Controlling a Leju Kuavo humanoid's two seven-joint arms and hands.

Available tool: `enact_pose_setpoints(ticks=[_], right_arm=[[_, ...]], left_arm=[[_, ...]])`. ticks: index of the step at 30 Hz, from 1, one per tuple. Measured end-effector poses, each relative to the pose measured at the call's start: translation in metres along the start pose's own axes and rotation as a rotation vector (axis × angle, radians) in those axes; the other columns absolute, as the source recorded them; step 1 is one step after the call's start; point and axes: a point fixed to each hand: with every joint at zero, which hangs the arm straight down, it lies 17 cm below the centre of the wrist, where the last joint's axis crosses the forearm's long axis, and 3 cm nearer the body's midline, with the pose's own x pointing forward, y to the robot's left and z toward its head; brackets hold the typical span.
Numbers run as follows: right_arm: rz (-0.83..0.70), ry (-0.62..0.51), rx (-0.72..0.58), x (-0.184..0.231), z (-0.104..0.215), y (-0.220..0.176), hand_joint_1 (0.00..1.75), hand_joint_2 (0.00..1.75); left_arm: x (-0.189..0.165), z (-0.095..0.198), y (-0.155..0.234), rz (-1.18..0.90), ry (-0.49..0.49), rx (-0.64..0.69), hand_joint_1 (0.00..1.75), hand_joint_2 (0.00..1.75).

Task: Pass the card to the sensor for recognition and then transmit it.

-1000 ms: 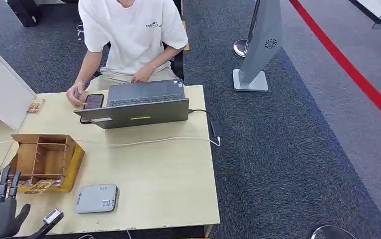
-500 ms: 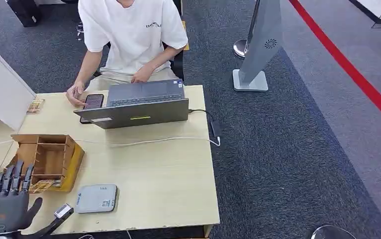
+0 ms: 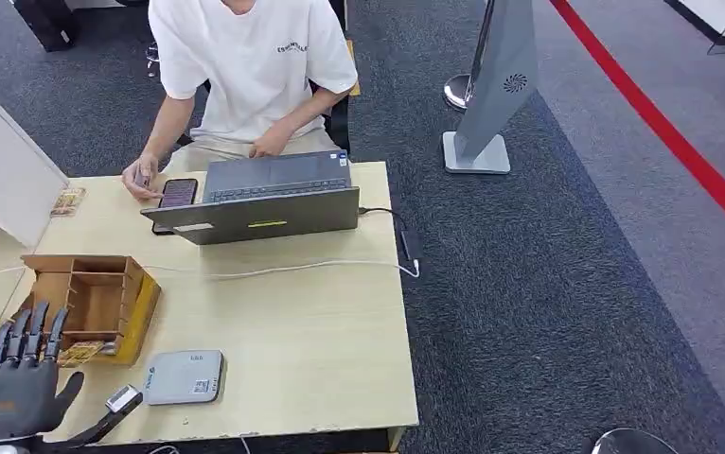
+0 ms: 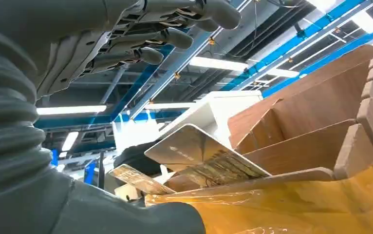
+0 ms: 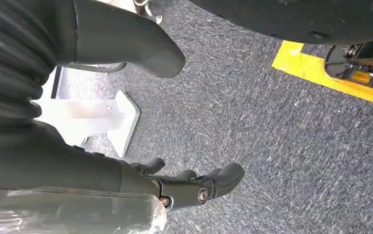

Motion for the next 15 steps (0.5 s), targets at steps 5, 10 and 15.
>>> enact_pose_setpoints(ticks=[5, 10, 15], right_arm=[[0.0, 0.0, 0.002, 0.0, 0.0, 0.0, 0.0, 1.75], [-0.005, -0.003, 0.002, 0.001, 0.0, 0.001, 0.0, 1.75], [-0.007, -0.004, 0.002, 0.001, 0.0, 0.001, 0.0, 1.75]], left_arm=[[-0.002, 0.003, -0.005, 0.027, 0.007, -0.009, 1.75, 1.75], [-0.006, 0.006, -0.023, 0.048, 0.016, -0.05, 1.75, 1.75], [-0.008, 0.005, -0.03, 0.057, 0.02, -0.066, 1.75, 1.75]])
